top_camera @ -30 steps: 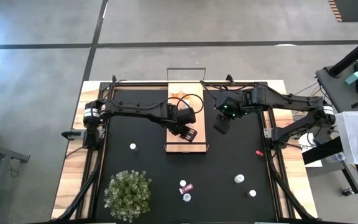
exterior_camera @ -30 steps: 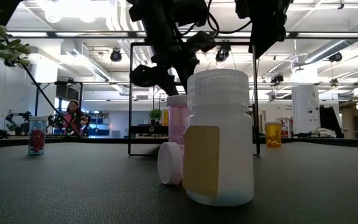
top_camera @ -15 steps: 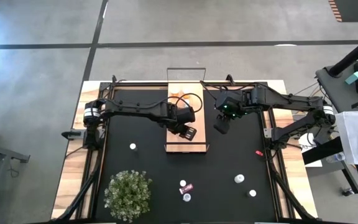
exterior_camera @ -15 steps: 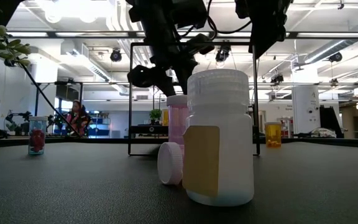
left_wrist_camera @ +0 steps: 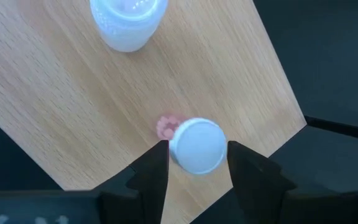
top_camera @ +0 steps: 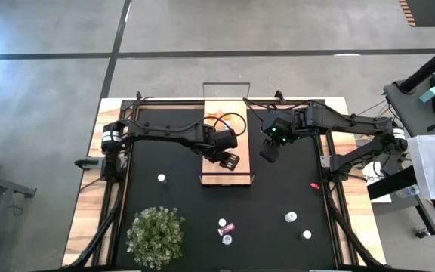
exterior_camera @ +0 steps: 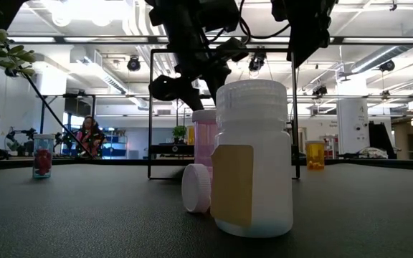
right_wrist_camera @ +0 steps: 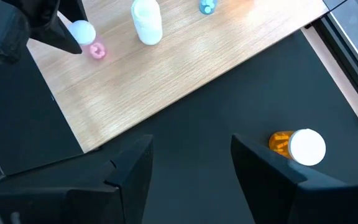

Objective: Pick and place medicine bottles onto shelf by color
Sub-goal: Put the top pink pill bottle on the shelf, then put the top blue pill bottle aligned with the other blue pill bottle on the shelf

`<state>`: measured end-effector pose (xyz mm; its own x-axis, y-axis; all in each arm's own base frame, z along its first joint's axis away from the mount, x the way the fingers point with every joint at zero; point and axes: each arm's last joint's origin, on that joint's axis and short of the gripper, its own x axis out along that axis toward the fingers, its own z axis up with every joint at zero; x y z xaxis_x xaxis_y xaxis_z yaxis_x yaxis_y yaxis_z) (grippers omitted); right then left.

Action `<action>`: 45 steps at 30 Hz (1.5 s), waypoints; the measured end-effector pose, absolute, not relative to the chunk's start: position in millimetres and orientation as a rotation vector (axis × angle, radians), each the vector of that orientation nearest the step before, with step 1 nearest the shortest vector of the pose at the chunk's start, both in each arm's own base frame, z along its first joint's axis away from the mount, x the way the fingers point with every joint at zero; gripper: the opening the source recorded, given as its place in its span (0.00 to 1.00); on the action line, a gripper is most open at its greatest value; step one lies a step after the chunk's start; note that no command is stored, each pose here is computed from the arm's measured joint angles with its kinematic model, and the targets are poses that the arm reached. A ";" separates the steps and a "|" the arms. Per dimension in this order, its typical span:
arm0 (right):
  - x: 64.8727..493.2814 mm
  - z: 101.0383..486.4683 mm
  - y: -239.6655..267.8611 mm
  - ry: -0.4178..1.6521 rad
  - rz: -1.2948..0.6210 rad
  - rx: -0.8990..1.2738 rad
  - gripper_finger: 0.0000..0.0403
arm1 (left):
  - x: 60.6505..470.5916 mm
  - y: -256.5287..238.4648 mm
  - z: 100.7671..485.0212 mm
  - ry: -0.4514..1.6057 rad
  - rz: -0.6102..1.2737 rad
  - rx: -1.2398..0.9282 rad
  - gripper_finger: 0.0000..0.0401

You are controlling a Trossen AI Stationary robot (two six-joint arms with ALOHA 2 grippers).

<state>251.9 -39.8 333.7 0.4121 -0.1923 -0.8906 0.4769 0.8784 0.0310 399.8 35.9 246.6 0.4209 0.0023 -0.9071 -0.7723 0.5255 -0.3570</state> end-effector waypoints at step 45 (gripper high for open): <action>252.0 333.7 -39.9 1.067 -0.430 0.301 0.51 | 339.3 50.0 326.1 0.931 0.565 -0.754 0.42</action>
<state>252.0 -39.9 333.7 0.4130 -0.1930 -0.8901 0.4777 0.8780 0.0313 339.3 50.0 326.1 0.4888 0.1110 -0.8653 -0.7162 0.6174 -0.3254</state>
